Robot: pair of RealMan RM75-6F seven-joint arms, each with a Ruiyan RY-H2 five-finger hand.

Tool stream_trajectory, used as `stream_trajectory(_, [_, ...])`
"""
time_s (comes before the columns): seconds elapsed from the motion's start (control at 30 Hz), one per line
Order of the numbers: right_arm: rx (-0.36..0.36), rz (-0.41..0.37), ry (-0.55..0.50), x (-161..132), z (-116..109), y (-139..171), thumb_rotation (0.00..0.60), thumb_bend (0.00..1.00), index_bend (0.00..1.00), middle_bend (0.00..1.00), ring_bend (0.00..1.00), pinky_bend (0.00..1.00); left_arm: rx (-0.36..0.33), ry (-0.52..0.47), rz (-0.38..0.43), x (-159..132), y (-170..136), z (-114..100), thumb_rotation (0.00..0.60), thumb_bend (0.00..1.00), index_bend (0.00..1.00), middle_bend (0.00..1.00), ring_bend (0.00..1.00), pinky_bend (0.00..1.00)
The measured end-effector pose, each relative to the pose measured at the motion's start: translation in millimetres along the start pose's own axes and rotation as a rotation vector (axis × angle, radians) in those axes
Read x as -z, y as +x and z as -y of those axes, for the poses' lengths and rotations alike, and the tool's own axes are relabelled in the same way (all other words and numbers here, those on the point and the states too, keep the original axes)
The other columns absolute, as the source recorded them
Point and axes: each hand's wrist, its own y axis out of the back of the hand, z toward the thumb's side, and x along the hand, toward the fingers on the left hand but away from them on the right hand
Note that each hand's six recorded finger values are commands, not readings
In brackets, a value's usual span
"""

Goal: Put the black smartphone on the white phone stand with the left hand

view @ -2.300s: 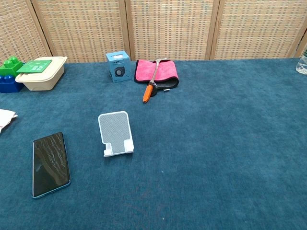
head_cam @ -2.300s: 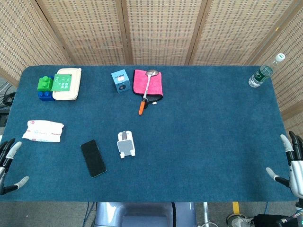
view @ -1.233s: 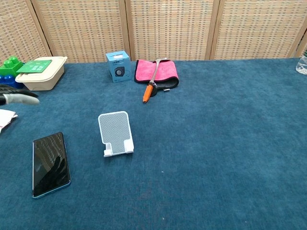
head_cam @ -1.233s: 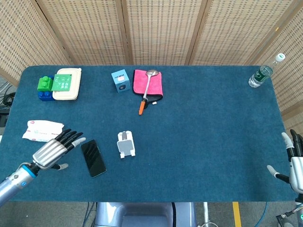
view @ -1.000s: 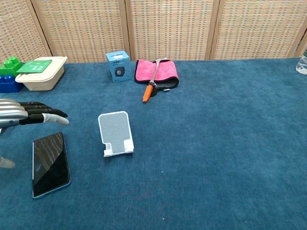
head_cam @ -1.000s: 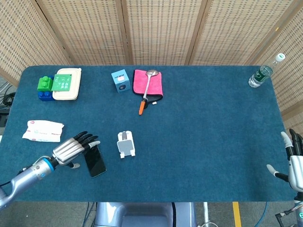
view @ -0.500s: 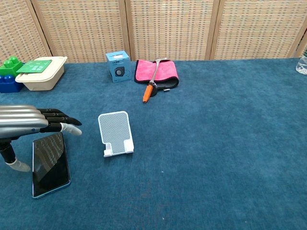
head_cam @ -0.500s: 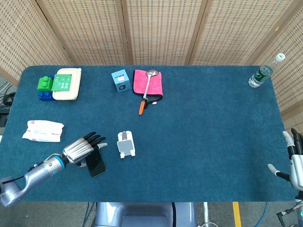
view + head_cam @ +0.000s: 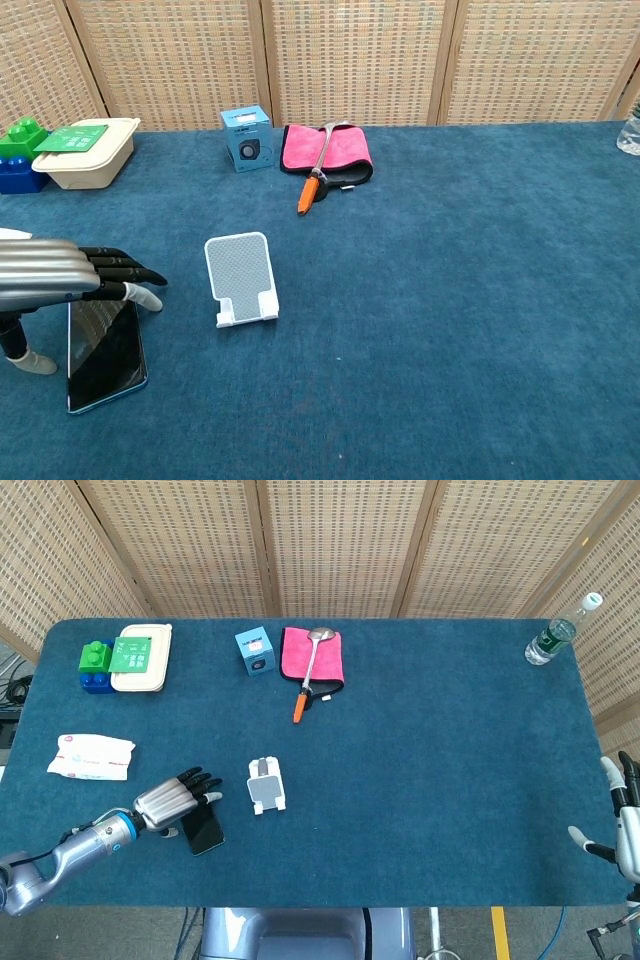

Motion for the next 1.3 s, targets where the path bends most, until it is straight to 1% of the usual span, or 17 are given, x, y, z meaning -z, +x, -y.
stream_trajectory(0.1, [-0.001,0.0,0.0,0,0,0,0.6,0.0,0.0,0.0,0.0,0.0,-0.003,0.001,0.0,-1,1,1,0.6,0.13,0.15,0.04,0.08,0.07])
stream_trajectory(0.13, [-0.002,0.0,0.0,0,0,0,0.6,0.0,0.0,0.0,0.0,0.0,-0.005,0.001,0.0,-1,1,1,0.6,0.14,0.17,0.07,0.12,0.09])
stream_trajectory(0.2, [-0.001,-0.001,0.0,0,0,0,0.6,0.0,0.0,0.0,0.0,0.0,-0.011,0.003,-0.001,-1,2,1,0.6,0.17,0.22,0.15,0.2,0.15])
stream_trajectory(0.27, [-0.002,-0.001,-0.001,0,0,0,0.6,0.0,0.0,0.0,0.0,0.0,-0.018,0.005,-0.001,-1,2,2,0.6,0.21,0.29,0.25,0.31,0.25])
stream_trajectory(0.33, [-0.003,-0.001,-0.003,0,1,0,0.6,0.0,0.0,0.0,0.0,0.0,-0.025,0.006,-0.002,-1,1,2,0.6,0.24,0.35,0.33,0.4,0.31])
stream_trajectory(0.37, [-0.004,-0.001,-0.004,0,1,0,0.6,0.0,0.0,0.0,0.0,0.0,-0.03,0.006,-0.003,-1,1,2,0.6,0.25,0.39,0.38,0.44,0.34])
stream_trajectory(0.43, [-0.005,-0.001,-0.005,0,0,0,0.6,0.0,0.0,0.0,0.0,0.0,-0.051,0.01,-0.005,0,0,-1,0.6,0.25,0.44,0.43,0.49,0.37])
stream_trajectory(0.5, [-0.005,-0.001,-0.006,0,0,0,0.6,0.0,0.0,0.0,0.0,0.0,-0.072,0.013,-0.009,1,-1,-4,0.6,0.25,0.48,0.46,0.51,0.39])
stream_trajectory(0.6, [-0.005,-0.002,-0.008,0,0,0,0.6,0.0,0.0,0.0,0.0,0.0,-0.102,0.017,-0.016,4,-4,-11,0.6,0.25,0.49,0.47,0.52,0.39])
stream_trajectory(0.73, [-0.004,-0.003,-0.015,0,-1,1,0.6,0.0,0.0,0.0,0.0,0.0,-0.178,0.032,-0.026,9,-15,-35,0.6,0.25,0.49,0.47,0.52,0.39])
stream_trajectory(0.83, [-0.003,-0.003,-0.021,1,-2,1,0.6,0.0,0.0,0.0,0.0,0.0,-0.229,0.069,-0.033,10,-24,-55,0.6,0.23,0.49,0.47,0.52,0.39])
stream_trajectory(0.93, [-0.002,-0.004,-0.028,1,-3,2,0.6,0.0,0.0,0.0,0.0,0.0,-0.296,0.144,-0.039,9,-33,-77,0.6,0.2,0.49,0.47,0.52,0.39])
stream_trajectory(1.03, [0.0,-0.006,-0.036,2,-5,2,0.6,0.0,0.0,0.0,0.0,0.0,-0.363,0.267,-0.045,4,-39,-99,0.6,0.18,0.49,0.47,0.52,0.39])
stream_trajectory(1.13, [0.001,-0.009,-0.044,2,-6,3,0.6,0.0,0.0,0.0,0.0,0.0,-0.428,0.443,-0.054,-4,-42,-119,0.6,0.17,0.5,0.47,0.52,0.39])
stream_trajectory(1.3, [-0.002,-0.013,-0.056,3,-7,3,0.6,0.0,0.0,0.0,0.0,0.0,-0.523,0.804,-0.071,-25,-37,-148,0.6,0.17,0.5,0.47,0.52,0.39])
